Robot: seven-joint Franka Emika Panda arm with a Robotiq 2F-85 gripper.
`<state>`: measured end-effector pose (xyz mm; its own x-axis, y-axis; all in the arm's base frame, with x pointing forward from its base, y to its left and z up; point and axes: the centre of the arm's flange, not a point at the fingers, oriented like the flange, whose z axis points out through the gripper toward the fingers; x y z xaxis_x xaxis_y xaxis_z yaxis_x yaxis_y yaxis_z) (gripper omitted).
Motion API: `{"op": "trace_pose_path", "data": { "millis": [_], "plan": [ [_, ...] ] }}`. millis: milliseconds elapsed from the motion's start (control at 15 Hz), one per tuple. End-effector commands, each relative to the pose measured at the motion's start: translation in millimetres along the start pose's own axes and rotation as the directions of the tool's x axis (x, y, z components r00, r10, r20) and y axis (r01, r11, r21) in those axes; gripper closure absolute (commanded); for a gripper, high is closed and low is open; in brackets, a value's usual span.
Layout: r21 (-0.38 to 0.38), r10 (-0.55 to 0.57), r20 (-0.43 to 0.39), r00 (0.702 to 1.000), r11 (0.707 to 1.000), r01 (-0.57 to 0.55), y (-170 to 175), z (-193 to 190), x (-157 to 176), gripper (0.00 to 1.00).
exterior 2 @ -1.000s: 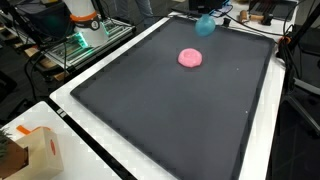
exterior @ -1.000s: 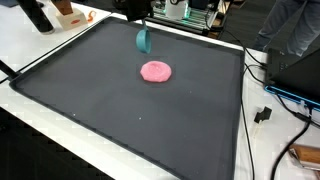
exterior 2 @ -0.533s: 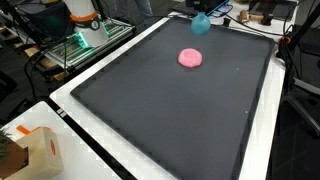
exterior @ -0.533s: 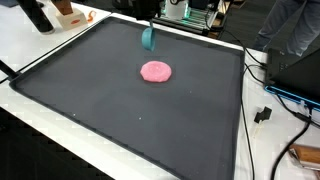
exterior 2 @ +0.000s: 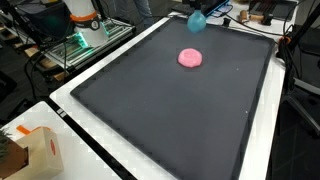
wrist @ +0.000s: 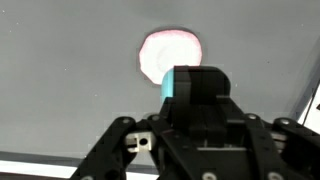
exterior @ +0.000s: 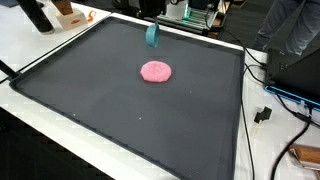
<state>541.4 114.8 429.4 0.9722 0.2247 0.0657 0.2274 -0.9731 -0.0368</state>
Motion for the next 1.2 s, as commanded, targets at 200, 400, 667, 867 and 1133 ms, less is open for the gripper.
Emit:
{"op": "trace_pose_path", "data": {
  "millis": [200, 400, 667, 867, 1133],
  "plan": [
    [-0.001, 0.003, 0.003, 1.000, 1.000, -0.003, -1, -1, -5, 0.50],
    [-0.001, 0.004, 0.003, 1.000, 1.000, -0.004, -1, -1, -5, 0.50],
    [-0.001, 0.004, 0.004, 1.000, 1.000, -0.004, -2, -1, -5, 0.50],
    [-0.001, 0.004, 0.004, 1.000, 1.000, -0.004, -2, -1, -5, 0.75],
    [0.061, 0.003, -0.002, 1.000, 0.998, -0.003, 25, 1, 7, 0.75]
  ]
}}
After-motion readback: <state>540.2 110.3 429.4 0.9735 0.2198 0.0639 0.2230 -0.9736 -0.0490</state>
